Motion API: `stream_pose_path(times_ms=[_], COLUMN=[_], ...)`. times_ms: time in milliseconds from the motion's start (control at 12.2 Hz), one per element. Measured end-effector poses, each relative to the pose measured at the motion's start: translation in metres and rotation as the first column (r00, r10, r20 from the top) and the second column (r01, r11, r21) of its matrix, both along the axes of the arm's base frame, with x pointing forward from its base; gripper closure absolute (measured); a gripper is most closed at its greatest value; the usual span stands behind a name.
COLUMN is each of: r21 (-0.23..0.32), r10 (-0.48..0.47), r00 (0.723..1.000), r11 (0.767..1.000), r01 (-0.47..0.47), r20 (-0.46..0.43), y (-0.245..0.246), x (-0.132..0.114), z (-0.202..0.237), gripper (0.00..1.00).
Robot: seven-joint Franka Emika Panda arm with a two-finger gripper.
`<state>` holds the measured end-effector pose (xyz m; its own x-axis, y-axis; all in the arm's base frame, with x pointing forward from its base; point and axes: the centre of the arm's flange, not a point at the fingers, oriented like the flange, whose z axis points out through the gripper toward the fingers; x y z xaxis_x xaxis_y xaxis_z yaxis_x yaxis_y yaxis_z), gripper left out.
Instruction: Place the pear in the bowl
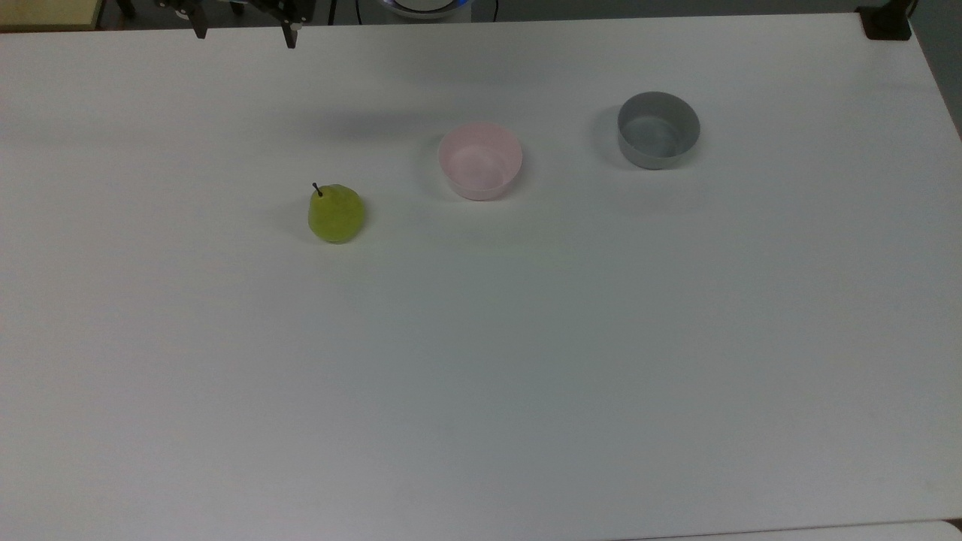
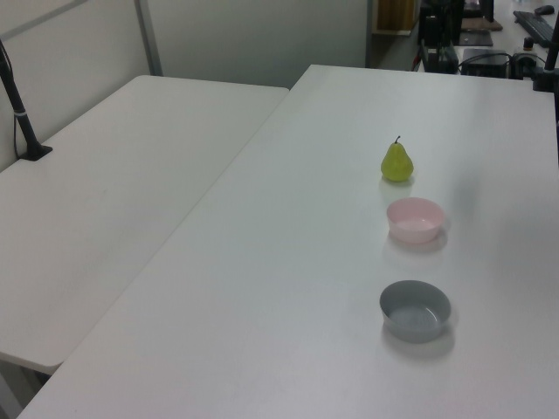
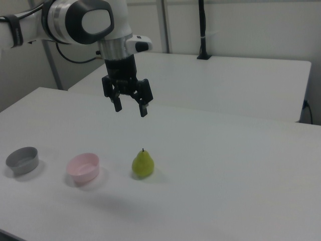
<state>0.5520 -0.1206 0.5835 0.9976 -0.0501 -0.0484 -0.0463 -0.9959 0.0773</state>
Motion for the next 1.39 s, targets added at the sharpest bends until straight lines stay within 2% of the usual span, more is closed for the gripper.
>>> stream_pose_path(times_ms=[572, 1388], r21=[-0.003, 0.008], r10=[-0.001, 0.017], r00=[1.0, 1.0], r11=[1.0, 1.0], r01=[0.001, -0.017], r20=[0.014, -0.004], y=[0.0, 0.012], x=[0.0, 0.007], z=[0.011, 0.0], gripper=[0.0, 0.0])
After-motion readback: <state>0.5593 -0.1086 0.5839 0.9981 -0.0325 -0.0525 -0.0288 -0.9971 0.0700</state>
